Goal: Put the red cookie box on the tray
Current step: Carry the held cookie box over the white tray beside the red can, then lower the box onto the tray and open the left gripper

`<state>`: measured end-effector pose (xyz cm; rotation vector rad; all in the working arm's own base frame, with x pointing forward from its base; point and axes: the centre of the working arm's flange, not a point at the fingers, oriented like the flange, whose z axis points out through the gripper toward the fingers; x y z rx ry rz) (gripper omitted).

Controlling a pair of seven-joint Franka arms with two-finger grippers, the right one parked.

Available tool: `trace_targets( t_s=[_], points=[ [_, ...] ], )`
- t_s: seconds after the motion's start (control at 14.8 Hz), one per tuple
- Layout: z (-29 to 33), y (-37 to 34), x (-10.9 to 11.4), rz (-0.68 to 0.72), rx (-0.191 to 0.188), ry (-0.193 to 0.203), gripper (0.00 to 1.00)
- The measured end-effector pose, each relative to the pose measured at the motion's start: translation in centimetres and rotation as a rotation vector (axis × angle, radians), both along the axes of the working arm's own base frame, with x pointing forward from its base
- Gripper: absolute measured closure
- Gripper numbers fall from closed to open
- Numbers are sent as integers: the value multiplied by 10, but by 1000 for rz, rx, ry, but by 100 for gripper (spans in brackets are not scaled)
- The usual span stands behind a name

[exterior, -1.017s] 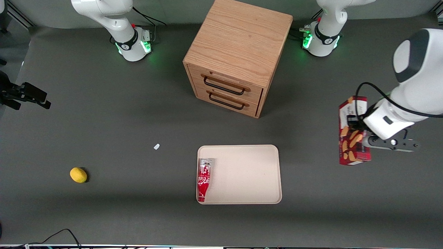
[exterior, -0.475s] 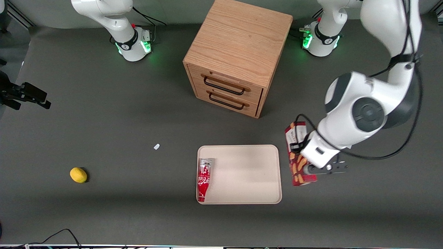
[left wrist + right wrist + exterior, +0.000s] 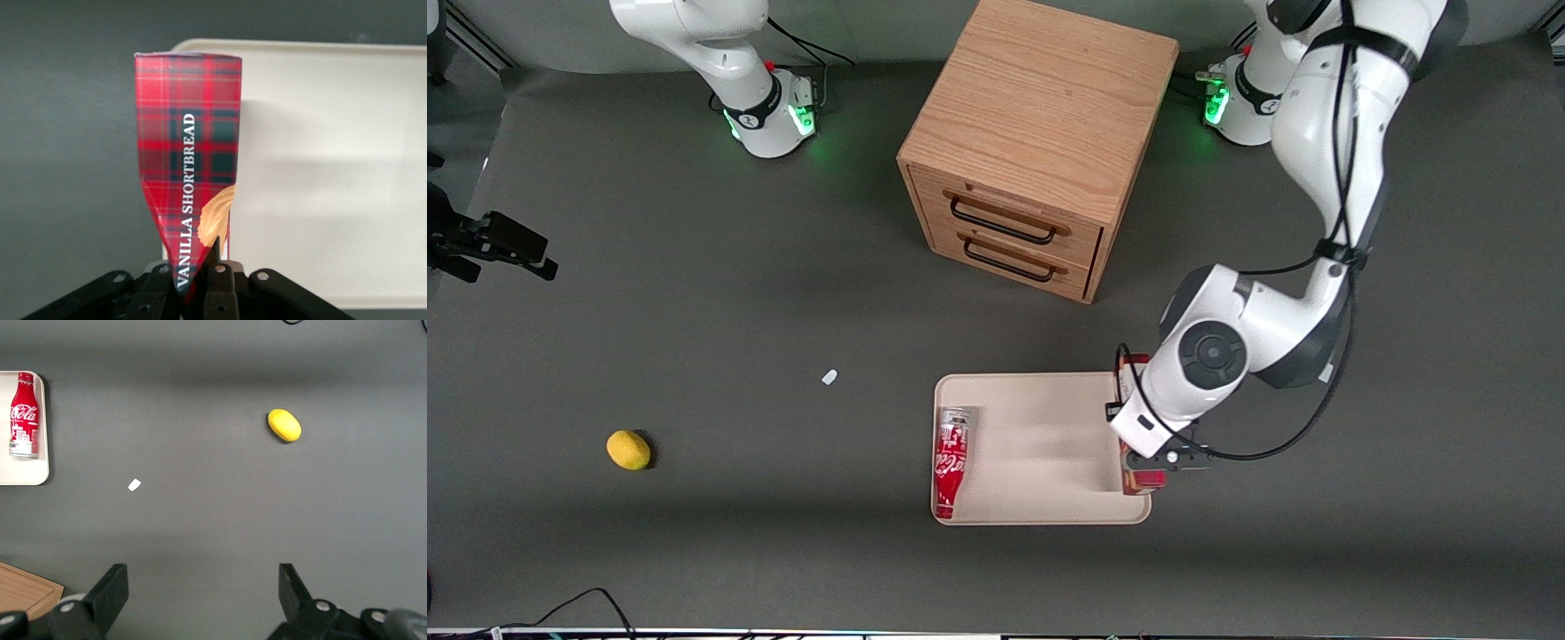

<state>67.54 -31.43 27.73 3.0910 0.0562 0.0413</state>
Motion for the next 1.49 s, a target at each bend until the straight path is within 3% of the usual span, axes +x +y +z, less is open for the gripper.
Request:
trace_targets(
  t_s=[0.34, 0.81, 1.02, 1.36, 1.42, 1.49],
  points=[
    [-19, 6, 3, 3, 21, 2, 87],
    [-31, 5, 7, -3, 20, -27, 86],
    [-33, 6, 8, -27, 47, -54, 61],
    [-28, 5, 12, -27, 34, -84, 7],
    [-22, 5, 13, -25, 30, -95, 0],
    [-13, 7, 16, -20, 25, -110, 0]
  ],
)
